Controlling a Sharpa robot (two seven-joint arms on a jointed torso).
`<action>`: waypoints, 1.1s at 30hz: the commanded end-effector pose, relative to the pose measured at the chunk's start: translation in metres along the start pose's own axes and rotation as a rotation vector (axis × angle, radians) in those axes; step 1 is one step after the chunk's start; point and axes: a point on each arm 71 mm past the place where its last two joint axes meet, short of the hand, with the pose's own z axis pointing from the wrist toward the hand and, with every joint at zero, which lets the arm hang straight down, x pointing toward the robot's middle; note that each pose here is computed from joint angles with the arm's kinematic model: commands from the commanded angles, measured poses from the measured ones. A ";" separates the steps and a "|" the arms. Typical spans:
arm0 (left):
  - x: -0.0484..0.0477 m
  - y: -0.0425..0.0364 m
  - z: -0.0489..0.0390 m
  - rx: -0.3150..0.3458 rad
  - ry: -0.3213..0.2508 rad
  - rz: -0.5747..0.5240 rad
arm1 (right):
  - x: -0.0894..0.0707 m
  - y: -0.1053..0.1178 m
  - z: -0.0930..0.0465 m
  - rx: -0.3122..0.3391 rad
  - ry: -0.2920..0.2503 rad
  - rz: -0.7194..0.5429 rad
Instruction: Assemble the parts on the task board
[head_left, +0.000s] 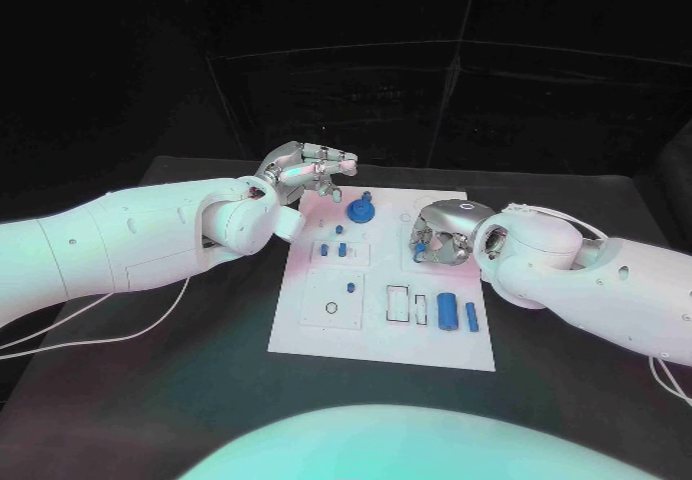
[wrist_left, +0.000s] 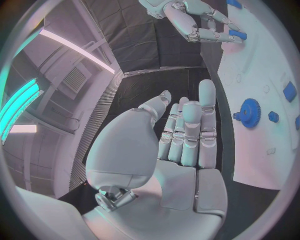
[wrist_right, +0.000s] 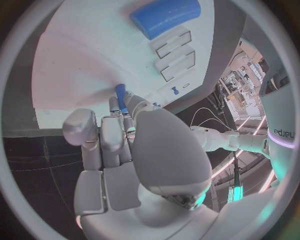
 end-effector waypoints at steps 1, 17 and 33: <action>0.0006 -0.0010 0.0003 0.003 0.011 -0.007 | -0.010 0.004 -0.003 -0.037 -0.119 0.008; -0.0022 -0.0010 0.0000 0.009 -0.003 -0.001 | -0.024 0.026 -0.034 -0.144 -0.230 0.097; -0.0013 -0.0024 0.0016 0.029 -0.017 0.005 | -0.004 0.103 -0.015 -0.393 -0.201 0.160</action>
